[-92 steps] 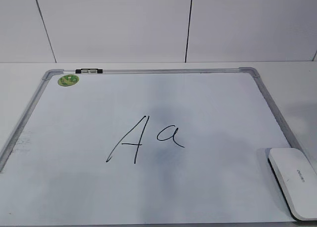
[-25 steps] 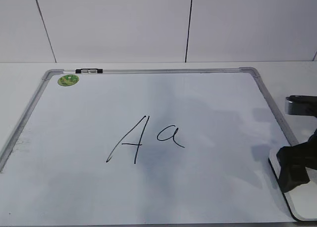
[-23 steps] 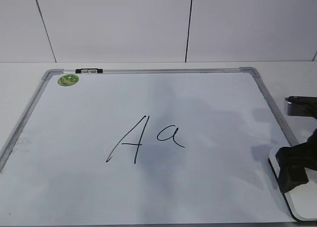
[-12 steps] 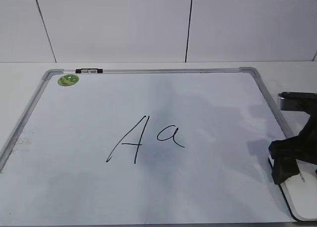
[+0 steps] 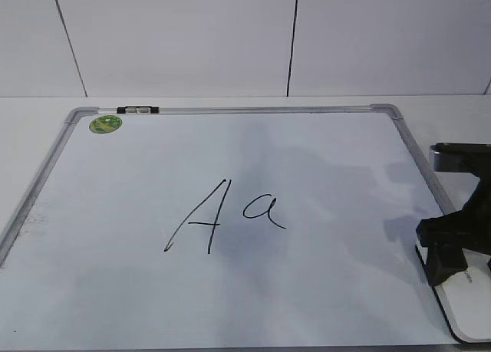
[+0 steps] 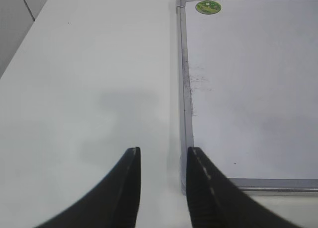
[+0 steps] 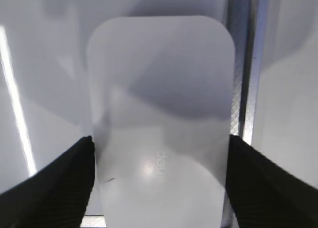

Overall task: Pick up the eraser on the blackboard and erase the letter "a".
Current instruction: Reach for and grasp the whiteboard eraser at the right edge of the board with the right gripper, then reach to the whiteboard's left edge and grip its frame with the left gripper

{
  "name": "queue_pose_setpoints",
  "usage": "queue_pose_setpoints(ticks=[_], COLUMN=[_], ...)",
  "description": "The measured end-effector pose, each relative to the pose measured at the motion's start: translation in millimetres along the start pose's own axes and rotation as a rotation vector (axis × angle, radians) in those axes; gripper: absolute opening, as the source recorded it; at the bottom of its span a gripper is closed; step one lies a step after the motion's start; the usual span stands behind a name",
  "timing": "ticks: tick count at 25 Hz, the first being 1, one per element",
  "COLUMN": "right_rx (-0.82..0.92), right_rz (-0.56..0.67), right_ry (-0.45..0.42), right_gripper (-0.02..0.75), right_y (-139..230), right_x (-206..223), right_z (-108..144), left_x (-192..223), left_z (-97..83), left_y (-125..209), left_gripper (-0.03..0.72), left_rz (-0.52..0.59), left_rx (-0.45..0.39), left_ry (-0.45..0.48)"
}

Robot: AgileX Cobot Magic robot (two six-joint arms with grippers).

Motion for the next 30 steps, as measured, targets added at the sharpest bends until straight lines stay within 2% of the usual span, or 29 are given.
queue_pose_setpoints(ticks=[15,26,30], right_rx=[-0.007,0.000,0.000], right_rz=[-0.024,0.021,0.021], right_ry=[0.010,0.006,0.006], right_gripper=[0.589,0.587,0.552], right_y=[-4.6,-1.9,-1.9], right_x=[-0.1,11.7,11.7], right_z=[-1.9,-1.3,-1.3], left_x=[0.0,0.0,0.0], left_z=[0.0,0.0,0.0], left_y=[0.0,0.0,0.0], left_gripper=[0.235,0.235,0.235], left_rz=[0.000,0.000,0.000], left_rx=[0.000,0.000,0.000], left_ry=[0.000,0.000,0.000])
Point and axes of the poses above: a point on each arm's last joint axis where the gripper is mounted, x pointing out along that axis toward the gripper, z along the wrist's bending axis when the last joint is at zero, y = z × x, the point moved 10 cm from there along x, pointing out along that axis toward the gripper, and after that the axes turned 9 degrees about -x, right-handed, at the moved point
